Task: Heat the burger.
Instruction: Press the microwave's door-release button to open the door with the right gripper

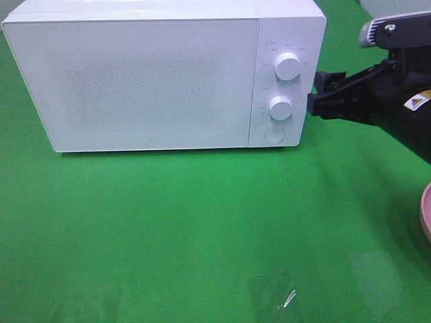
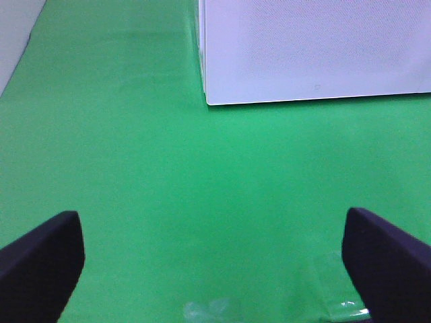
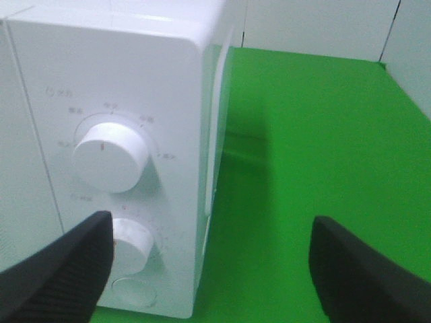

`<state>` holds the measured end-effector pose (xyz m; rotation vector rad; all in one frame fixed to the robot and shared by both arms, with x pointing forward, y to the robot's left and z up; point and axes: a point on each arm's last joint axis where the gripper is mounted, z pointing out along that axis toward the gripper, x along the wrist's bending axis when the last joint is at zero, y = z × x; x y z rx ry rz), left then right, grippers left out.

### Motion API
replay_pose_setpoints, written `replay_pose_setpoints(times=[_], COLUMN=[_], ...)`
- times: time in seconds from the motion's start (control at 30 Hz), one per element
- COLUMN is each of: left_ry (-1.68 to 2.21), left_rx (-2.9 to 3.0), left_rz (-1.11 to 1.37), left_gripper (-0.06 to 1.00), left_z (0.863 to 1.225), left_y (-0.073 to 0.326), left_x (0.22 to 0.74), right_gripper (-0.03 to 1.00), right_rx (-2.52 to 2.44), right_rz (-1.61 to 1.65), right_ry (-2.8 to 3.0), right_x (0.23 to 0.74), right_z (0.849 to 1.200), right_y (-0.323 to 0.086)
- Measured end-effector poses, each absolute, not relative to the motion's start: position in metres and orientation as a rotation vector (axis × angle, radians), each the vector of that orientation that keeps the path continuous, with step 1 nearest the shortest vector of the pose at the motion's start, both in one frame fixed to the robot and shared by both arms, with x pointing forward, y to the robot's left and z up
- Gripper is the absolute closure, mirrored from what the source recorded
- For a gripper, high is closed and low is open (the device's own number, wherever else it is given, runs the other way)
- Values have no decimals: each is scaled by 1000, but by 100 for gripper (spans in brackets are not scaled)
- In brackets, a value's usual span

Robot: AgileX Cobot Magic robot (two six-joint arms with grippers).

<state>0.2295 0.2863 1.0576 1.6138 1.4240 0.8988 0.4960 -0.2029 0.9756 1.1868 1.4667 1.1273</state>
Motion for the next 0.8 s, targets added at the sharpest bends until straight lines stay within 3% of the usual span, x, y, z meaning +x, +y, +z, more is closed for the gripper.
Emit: replay_pose_setpoints(times=[0.8], left_ry=[1424], left_rx=[1614], left_rz=[899], left_gripper=[-3], left_z=[1058], left_y=[286], left_x=[229], right_gripper=[22], right_rx=[1387], right_rz=[1191], right_ry=[1473], right_x=[485], right_z=[926], right_y=[-160])
